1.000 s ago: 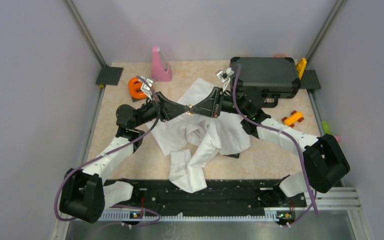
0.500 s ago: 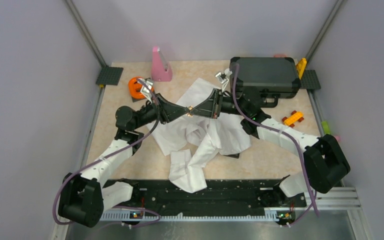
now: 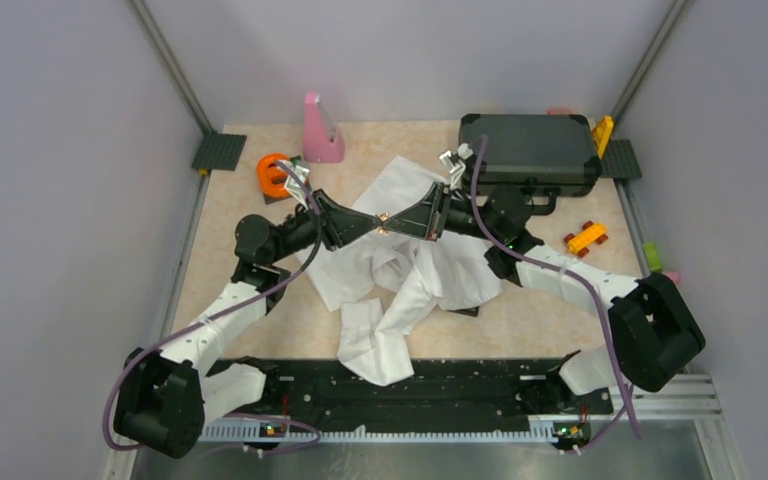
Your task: Remove the brooch from the garment
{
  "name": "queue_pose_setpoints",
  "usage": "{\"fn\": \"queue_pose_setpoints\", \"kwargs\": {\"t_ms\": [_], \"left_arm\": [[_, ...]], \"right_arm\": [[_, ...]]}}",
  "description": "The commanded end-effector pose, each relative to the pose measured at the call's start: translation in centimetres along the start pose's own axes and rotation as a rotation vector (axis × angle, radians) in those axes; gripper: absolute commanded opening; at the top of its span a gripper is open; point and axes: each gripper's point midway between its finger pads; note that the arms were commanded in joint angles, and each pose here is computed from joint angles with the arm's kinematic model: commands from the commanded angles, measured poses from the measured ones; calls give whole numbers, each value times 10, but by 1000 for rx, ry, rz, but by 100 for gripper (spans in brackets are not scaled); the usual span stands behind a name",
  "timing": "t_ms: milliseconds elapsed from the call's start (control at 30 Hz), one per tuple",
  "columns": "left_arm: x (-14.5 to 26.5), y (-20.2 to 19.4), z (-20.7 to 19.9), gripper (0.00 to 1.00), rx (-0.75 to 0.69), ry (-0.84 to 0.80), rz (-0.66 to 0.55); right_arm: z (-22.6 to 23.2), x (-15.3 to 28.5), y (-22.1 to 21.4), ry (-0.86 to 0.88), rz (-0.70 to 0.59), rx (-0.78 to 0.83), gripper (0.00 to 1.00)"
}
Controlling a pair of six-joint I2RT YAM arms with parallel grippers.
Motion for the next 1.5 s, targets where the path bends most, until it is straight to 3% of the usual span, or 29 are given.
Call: {"fn": "queue_pose_setpoints", "kwargs": {"t_ms": [0, 167, 333, 467, 700, 800, 933, 1033, 1100, 1200, 1467], "left_arm": [[3, 5, -34, 0, -126, -100, -18], [2, 8, -27, 0, -123, -66, -32], [1, 11, -20, 0, -120, -31, -42], [1, 12, -19, 0, -128, -29, -42], [1, 10, -16, 0, -140, -22, -31], [2, 8, -19, 0, -211, -36, -19], [9, 12, -11, 0, -546, -3, -39], [14, -5, -15, 0, -1074, -107, 7], [13, -1, -16, 0, -1309, -101, -17], [5, 6, -13, 0, -1469, -92, 16], [-1, -22, -16, 0, -1852, -210, 40]], "right_arm": [[-21, 7, 22, -114, -102, 42, 9], [-15, 10, 24, -102, -105, 87, 21], [-8, 13, 24, -85, -103, 126, 28], [-3, 14, 21, -58, -84, 153, 43], [2, 22, 22, -72, -84, 228, 49], [0, 27, 25, -117, -96, 250, 50], [-19, 34, 34, -312, -90, 126, 50], [-28, 40, 33, -442, -99, -124, 53], [-32, 43, 26, -501, -110, -346, 53], [-20, 42, 23, -478, -118, -517, 48], [21, 34, 27, -376, -118, -586, 48]]}}
Point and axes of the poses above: each gripper's point midway between its finger pads, its own x axis back along the fingers, its own z axis along the line the jaws close on, y = z × x, and after that the axes turned 15 degrees about x, right-handed
